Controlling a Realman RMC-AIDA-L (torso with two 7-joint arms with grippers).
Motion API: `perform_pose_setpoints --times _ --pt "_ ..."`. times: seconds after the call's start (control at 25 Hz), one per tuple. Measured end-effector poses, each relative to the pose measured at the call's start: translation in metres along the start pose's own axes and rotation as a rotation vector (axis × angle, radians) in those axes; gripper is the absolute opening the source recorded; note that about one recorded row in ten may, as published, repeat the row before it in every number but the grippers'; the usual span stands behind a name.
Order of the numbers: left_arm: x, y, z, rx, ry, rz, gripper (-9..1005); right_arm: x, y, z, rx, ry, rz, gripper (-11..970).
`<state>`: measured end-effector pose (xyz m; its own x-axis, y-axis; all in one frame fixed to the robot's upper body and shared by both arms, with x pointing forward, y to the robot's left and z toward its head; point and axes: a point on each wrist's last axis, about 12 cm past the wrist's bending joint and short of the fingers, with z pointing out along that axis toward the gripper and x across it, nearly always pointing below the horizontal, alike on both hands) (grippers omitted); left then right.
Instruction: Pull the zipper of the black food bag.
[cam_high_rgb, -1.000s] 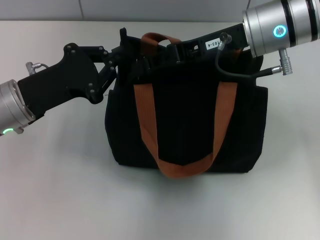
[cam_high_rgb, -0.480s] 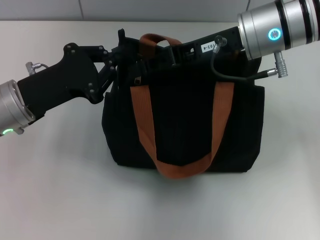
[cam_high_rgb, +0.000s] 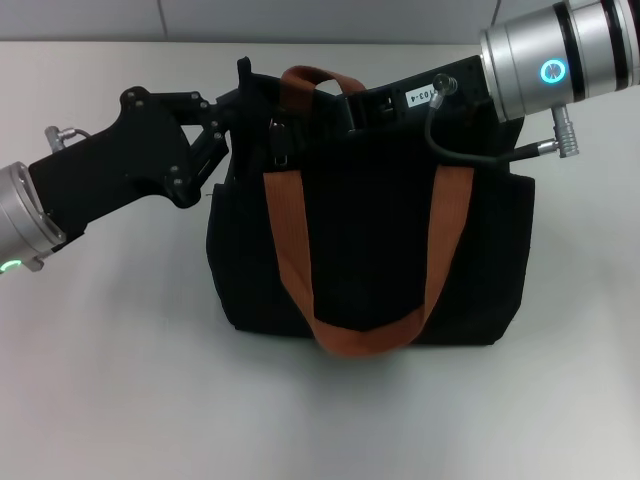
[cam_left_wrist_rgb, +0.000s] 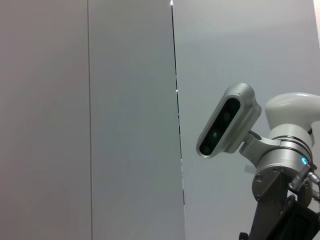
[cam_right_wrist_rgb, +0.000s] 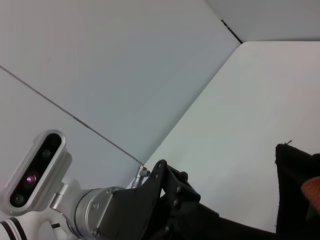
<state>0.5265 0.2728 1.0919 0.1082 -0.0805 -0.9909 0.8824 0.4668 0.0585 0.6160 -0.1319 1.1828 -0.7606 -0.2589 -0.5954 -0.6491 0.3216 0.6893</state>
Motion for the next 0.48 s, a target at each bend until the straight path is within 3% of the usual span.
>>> perform_pose_setpoints --times 0.48 --pt "0.0006 -0.0009 -0.0019 -0.003 0.000 -0.003 25 -0.0030 0.0004 -0.0008 0.011 -0.011 -0.014 62"
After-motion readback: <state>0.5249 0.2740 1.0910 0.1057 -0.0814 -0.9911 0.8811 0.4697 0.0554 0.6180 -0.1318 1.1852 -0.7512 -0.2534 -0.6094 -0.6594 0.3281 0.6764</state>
